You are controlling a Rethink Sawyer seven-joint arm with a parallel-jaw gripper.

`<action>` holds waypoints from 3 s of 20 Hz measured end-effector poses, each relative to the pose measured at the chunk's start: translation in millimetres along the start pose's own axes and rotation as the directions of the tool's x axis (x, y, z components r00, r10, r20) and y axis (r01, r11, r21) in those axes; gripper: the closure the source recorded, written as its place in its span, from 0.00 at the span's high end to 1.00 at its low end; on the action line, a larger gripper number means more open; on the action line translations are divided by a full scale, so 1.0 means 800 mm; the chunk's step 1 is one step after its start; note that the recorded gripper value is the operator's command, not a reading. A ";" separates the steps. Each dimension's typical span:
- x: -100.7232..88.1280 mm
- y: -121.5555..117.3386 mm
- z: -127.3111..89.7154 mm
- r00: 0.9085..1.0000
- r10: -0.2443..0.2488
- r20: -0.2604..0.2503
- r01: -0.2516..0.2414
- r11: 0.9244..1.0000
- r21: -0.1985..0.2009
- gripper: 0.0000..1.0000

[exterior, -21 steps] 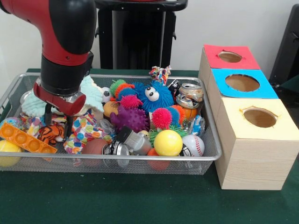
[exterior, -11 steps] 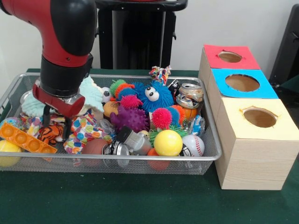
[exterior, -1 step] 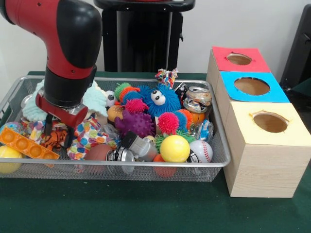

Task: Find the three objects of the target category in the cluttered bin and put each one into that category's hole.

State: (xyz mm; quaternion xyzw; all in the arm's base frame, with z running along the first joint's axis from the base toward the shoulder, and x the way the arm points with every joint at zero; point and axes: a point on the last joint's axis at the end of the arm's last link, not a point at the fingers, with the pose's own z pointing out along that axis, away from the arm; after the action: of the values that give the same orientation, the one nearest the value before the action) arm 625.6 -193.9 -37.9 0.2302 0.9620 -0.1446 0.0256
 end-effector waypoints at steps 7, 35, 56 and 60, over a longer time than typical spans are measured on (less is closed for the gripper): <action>0.001 -0.001 0.015 1.000 -0.007 0.018 0.007 1.000 0.011 0.00; -0.025 -0.023 -0.057 0.995 0.081 0.055 -0.077 0.994 -0.071 0.00; -0.034 0.051 -0.313 0.958 0.043 0.284 0.003 0.987 -0.160 0.00; -0.006 0.080 -0.348 0.962 0.052 0.268 0.002 0.980 -0.199 0.00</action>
State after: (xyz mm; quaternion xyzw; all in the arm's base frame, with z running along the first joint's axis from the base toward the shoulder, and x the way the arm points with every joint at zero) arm 663.3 -61.0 211.7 0.2168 0.9559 -0.0785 0.1818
